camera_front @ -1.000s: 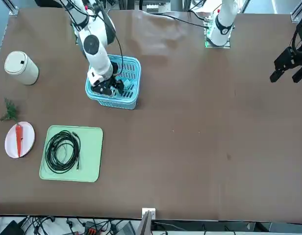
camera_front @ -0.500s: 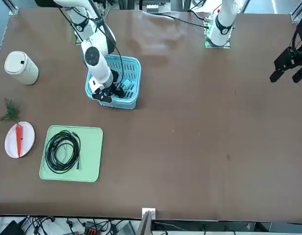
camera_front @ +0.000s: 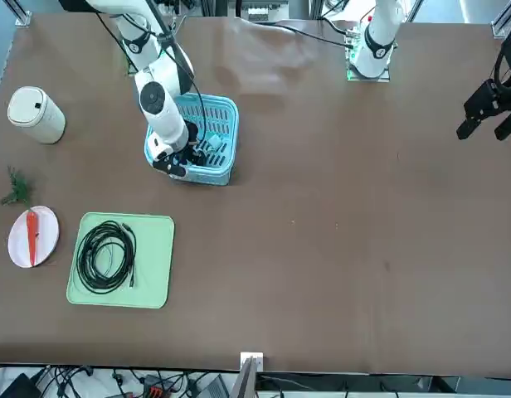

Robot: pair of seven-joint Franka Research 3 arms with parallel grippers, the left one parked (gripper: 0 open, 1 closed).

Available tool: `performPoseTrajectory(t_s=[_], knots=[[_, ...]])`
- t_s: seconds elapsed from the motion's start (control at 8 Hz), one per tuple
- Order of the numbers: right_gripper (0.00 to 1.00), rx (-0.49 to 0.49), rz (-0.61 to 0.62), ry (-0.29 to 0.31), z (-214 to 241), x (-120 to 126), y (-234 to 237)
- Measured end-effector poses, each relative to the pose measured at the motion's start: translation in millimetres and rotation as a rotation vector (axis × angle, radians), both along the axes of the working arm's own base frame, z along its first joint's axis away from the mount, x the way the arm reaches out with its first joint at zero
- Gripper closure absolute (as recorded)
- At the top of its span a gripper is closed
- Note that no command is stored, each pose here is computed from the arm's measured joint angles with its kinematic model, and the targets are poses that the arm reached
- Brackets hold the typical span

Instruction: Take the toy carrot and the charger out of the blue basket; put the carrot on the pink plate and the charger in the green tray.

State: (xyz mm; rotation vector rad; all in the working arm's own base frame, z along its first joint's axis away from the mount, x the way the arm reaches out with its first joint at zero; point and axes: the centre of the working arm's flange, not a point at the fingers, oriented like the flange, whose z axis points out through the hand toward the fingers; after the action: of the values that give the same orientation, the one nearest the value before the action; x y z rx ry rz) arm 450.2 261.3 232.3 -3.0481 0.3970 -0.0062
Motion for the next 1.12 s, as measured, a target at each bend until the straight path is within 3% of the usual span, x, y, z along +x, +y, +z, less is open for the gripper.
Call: performPoseTrajectory(t_s=[0.25, 0.5, 0.62, 1.12], knots=[[0.58, 0.001, 0.0, 0.0, -1, 0, 0], [0.7, 0.001, 0.0, -0.001, -1, 0, 0], [0.93, 0.002, 0.0, -0.003, -1, 1, 0], [0.97, -0.008, 0.003, 0.001, 17, 4, 2]])
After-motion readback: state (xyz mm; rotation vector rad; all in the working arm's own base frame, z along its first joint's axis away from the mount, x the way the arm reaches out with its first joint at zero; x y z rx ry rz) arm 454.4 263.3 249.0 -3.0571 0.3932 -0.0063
